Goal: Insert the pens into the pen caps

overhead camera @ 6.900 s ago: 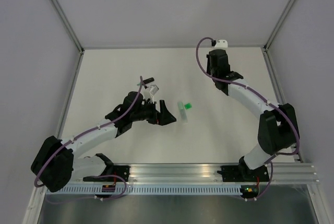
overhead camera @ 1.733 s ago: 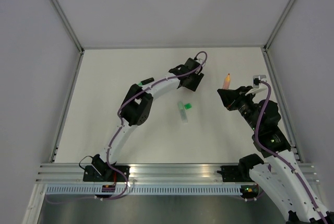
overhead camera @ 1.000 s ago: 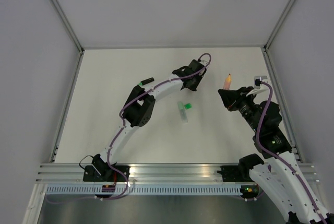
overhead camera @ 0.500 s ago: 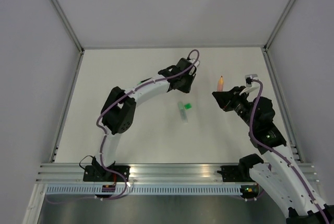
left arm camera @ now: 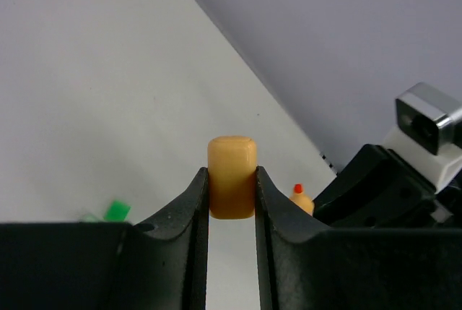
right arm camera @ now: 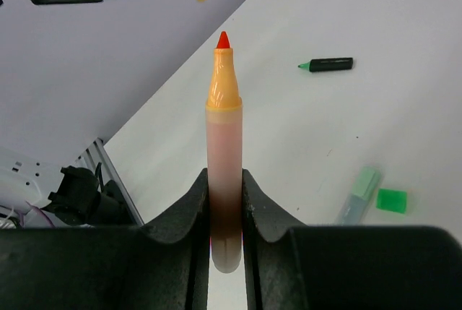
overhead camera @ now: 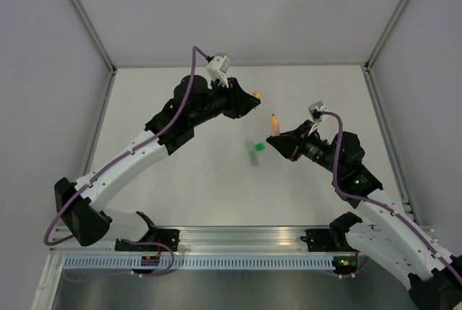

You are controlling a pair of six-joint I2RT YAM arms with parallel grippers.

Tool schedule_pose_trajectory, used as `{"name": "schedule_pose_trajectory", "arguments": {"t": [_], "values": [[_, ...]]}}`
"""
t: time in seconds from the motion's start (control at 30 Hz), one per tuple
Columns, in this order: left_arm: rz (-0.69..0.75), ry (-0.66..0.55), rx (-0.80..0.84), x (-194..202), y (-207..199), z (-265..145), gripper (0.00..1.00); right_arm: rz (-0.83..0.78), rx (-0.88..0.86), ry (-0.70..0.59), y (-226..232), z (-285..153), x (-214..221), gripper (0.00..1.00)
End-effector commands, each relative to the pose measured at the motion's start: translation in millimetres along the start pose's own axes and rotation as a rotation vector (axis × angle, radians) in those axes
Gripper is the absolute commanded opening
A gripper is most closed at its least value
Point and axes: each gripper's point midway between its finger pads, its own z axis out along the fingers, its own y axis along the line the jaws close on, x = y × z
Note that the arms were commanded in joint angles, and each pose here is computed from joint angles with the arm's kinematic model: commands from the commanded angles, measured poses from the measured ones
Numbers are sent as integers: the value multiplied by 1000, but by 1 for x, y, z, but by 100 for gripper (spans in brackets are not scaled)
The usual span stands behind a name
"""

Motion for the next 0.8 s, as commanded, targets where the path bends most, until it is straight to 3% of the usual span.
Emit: {"name": "schedule_pose_trajectory", "arguments": {"t": [0.0, 0.4, 0.77], "values": [[-64, -62, 43, -13, -14, -18, 2, -54, -43, -28, 21, 18, -10, 0], [-68, -210, 28, -17, -7, -64, 2, -91, -39, -21, 69, 59, 5, 0], [-71, -200, 31, -3, -3, -69, 2, -78, 41, -111, 62, 63, -8, 0]]}}
